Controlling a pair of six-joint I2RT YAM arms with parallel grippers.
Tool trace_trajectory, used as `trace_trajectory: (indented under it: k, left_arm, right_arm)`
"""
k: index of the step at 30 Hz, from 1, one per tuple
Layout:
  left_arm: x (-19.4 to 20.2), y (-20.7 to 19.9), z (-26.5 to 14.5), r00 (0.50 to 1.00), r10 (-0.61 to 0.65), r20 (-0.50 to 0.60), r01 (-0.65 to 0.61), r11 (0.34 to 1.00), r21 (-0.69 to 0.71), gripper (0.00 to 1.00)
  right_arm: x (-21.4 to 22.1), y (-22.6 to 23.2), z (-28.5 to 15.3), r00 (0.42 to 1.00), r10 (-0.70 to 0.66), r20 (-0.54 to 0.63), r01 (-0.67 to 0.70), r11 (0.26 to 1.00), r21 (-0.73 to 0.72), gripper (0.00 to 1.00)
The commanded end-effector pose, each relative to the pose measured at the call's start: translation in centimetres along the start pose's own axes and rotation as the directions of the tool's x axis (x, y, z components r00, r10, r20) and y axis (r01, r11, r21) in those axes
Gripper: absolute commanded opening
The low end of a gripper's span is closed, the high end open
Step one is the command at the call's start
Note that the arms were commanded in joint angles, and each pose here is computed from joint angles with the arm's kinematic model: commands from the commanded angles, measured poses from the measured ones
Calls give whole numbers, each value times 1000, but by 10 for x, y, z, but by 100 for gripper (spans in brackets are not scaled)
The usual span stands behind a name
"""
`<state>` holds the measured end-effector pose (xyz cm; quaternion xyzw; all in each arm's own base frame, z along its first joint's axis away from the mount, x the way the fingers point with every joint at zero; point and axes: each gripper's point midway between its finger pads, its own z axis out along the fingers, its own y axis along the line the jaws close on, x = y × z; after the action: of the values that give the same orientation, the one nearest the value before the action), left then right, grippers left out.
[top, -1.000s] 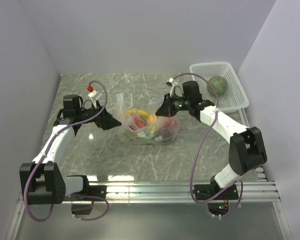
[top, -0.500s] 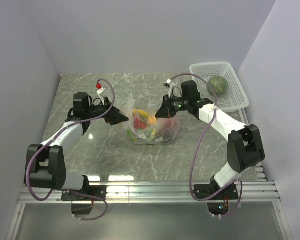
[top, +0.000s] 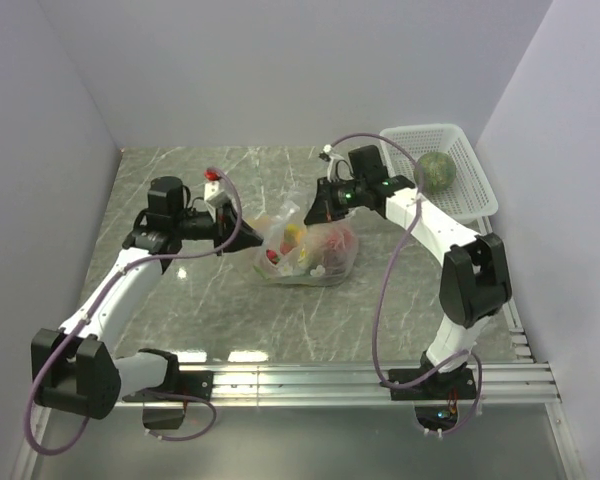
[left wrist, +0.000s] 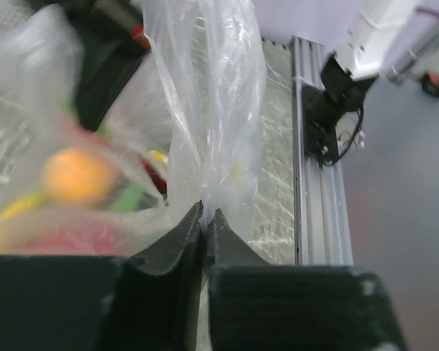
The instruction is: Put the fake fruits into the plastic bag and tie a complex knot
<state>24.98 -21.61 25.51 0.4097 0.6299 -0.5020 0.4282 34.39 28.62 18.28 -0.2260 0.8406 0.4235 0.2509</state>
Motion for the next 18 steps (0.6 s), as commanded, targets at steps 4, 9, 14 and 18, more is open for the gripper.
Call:
trace_trajectory:
  k: [4,9,14,18]
  left_arm:
    - [-3,-20,27,989,145,-37,-139,982,130,4]
    - [-16,4,44,993,113,-24,-110,989,101,3]
    - [-10,29,59,997,57,-60,-53,997,63,1]
    - [-4,35,62,995,18,-94,-12,998,58,1]
  right_arm:
    - [6,34,7,998,-10,-62,6,998,-62,0]
    - [17,51,6,994,-62,-85,48,987,-156,0]
    - [24,62,-1,990,-103,-101,79,973,-216,2]
    - [28,64,-6,987,-128,-92,104,967,-231,45]
